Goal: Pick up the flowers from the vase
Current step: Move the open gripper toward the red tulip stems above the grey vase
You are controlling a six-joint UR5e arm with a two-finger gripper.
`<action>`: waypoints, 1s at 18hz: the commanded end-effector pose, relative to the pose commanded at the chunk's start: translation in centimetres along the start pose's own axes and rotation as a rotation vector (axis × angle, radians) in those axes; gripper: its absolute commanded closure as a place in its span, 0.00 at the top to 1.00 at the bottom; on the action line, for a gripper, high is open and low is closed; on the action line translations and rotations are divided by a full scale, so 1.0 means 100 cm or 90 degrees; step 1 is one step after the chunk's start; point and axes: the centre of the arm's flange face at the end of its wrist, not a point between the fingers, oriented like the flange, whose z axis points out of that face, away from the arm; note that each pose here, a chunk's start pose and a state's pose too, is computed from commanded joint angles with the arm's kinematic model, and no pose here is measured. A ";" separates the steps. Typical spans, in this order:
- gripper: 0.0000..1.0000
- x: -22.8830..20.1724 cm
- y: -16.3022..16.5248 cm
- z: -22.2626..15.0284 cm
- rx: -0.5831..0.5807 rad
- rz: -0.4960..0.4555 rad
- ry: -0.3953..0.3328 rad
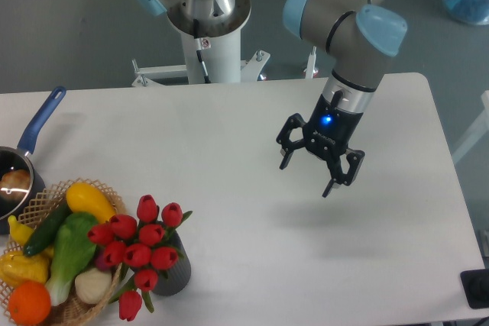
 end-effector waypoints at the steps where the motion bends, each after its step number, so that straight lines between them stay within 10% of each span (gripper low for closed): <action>1: 1.00 0.003 -0.006 0.003 0.039 -0.013 0.013; 7: 1.00 0.015 -0.032 0.027 0.209 -0.047 0.094; 18: 1.00 0.046 -0.063 0.101 0.214 0.005 0.162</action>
